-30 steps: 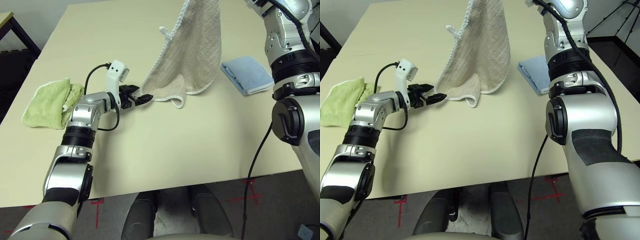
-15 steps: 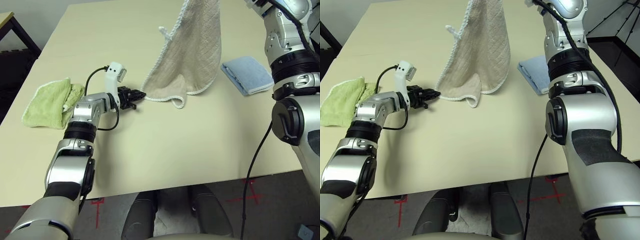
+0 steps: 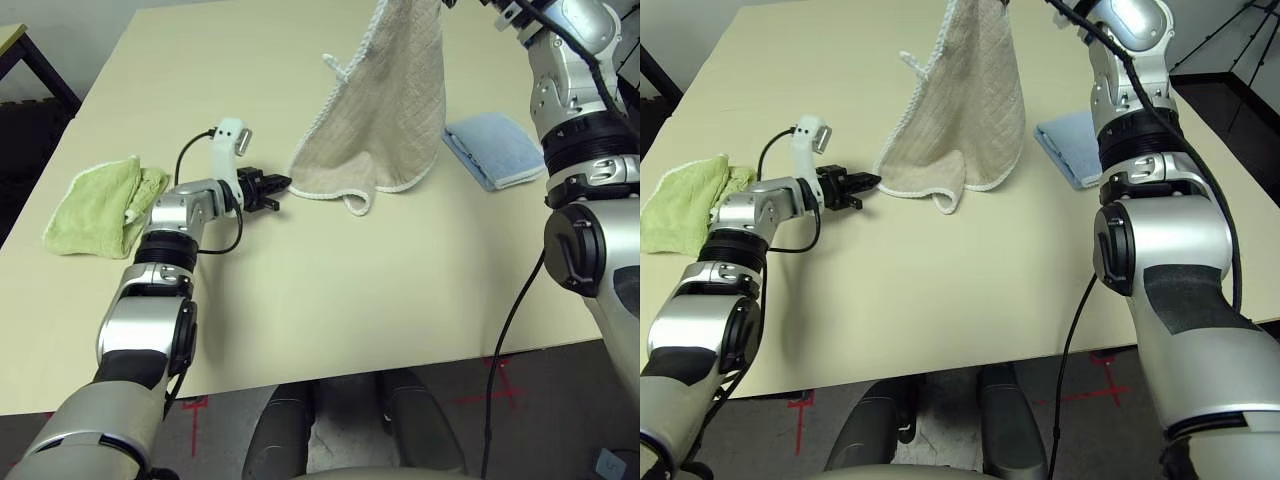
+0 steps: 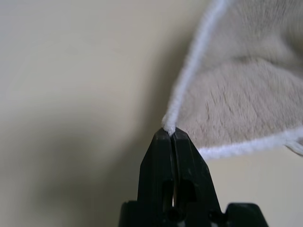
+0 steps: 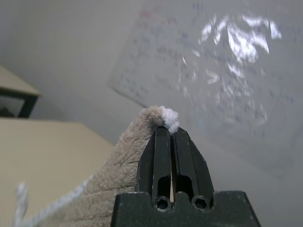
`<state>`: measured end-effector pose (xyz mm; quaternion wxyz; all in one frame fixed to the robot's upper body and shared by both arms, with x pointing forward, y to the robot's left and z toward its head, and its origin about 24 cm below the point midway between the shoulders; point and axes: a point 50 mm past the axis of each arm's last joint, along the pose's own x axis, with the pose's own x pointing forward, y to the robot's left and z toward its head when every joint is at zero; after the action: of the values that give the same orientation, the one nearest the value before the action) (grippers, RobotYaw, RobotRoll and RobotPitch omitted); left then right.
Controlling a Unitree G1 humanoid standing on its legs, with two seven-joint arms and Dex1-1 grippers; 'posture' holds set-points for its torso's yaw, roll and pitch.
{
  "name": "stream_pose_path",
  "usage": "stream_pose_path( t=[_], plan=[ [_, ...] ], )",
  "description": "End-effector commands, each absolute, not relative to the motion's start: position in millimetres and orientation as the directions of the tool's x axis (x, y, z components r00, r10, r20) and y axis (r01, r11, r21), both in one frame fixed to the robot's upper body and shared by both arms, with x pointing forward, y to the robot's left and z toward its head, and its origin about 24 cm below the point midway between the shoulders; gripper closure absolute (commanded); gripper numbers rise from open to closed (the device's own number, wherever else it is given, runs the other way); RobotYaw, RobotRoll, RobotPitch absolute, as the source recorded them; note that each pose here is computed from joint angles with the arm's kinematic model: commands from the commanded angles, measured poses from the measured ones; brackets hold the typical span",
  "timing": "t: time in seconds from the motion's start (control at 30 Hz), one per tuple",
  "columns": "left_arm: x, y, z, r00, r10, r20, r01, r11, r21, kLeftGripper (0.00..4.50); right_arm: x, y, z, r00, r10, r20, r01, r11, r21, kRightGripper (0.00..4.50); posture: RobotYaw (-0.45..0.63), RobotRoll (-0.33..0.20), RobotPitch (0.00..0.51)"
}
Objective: Fold the towel and set it aside.
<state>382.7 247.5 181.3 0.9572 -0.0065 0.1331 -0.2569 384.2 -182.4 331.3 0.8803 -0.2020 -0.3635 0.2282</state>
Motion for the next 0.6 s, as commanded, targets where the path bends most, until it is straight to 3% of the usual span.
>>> stream_pose_path(
  t=[0.03, 0.13, 0.3, 0.47, 0.6],
  plan=[
    [373.0, 265.5, 229.8, 0.865, -0.476, -0.160, 0.479, 0.877, -0.016, 4.48, 382.1, -206.6, 310.5, 0.693, 0.520, 0.499, -0.274, 0.831, -0.484, 4.50, 0.00, 0.000, 0.172],
    [360.7, 275.3, 258.0, 0.861, -0.484, -0.154, 0.496, 0.867, 0.045, 4.48, 381.6, -225.6, 274.2, 0.765, 0.536, 0.358, -0.393, 0.828, -0.401, 4.50, 0.00, 0.000, 0.175],
    [352.5, 282.5, 274.6, 0.849, -0.492, -0.193, 0.519, 0.846, 0.124, 4.48, 374.4, -241.0, 241.9, 0.787, 0.594, 0.165, -0.572, 0.803, -0.164, 4.50, 0.01, 0.000, 0.182],
    [345.3, 287.5, 282.5, 0.771, -0.543, -0.332, 0.616, 0.768, 0.173, 4.48, 368.9, -255.7, 244.6, 0.742, 0.656, -0.137, -0.670, 0.733, -0.122, 4.50, 0.01, 0.000, 0.192],
    [341.0, 290.7, 279.2, 0.692, -0.586, -0.422, 0.691, 0.706, 0.152, 4.48, 363.6, -261.9, 256.2, 0.647, 0.723, -0.245, -0.757, 0.647, -0.092, 4.50, 0.01, 0.000, 0.190]
  ],
)
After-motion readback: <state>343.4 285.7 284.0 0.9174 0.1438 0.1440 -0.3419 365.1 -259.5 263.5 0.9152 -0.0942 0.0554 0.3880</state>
